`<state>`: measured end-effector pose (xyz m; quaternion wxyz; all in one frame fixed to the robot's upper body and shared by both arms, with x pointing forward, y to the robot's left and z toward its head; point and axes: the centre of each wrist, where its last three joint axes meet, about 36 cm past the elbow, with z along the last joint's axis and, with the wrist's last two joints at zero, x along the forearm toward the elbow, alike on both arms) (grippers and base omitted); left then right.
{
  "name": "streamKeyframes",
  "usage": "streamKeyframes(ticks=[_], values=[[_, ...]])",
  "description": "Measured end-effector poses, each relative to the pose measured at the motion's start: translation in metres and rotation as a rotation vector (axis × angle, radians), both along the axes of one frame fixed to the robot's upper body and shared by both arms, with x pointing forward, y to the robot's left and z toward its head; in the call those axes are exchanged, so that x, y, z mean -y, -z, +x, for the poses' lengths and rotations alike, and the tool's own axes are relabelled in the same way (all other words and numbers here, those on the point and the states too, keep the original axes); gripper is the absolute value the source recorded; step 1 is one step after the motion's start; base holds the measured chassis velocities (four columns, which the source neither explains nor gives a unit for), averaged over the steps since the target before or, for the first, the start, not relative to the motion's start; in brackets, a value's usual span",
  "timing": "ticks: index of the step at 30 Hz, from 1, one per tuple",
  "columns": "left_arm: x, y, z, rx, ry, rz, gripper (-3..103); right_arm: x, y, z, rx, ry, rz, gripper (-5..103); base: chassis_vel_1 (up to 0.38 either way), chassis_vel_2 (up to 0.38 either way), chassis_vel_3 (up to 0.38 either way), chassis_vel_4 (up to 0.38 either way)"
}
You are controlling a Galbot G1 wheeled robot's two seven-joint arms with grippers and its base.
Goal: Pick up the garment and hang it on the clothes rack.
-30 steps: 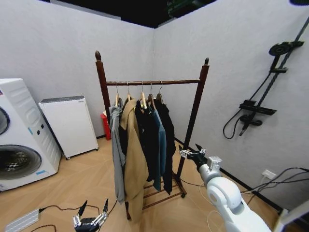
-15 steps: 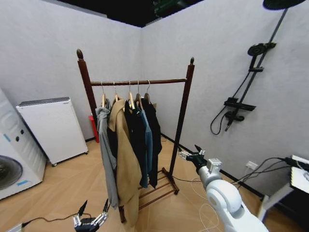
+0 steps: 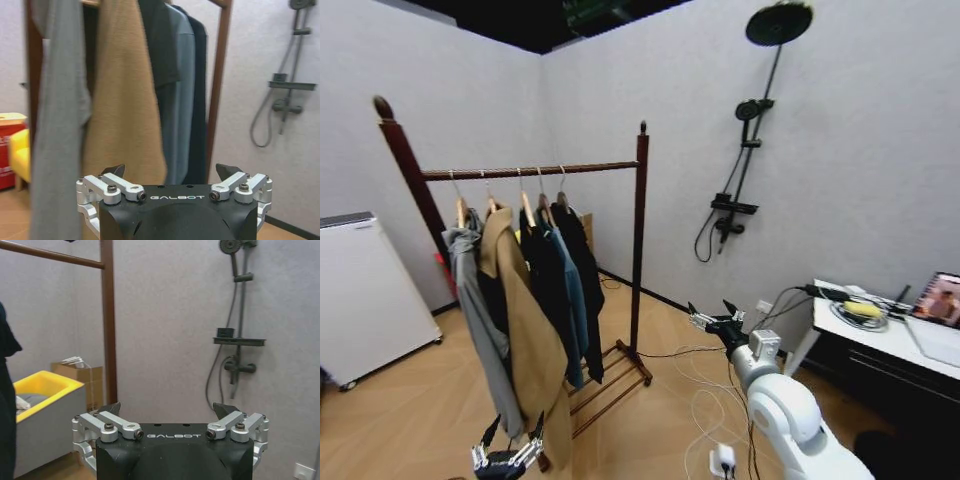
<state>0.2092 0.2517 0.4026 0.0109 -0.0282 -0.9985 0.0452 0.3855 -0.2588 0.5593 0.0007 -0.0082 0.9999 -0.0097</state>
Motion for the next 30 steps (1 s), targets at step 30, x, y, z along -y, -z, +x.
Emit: streamKeyframes(ticks=[30], values=[[0.0, 0.0, 0.0, 0.0, 0.0, 0.0, 100, -0.01, 0.015, -0.013, 0.0, -0.004, 0.034, 100, -0.067, -0.186, -0.184, -0.064]])
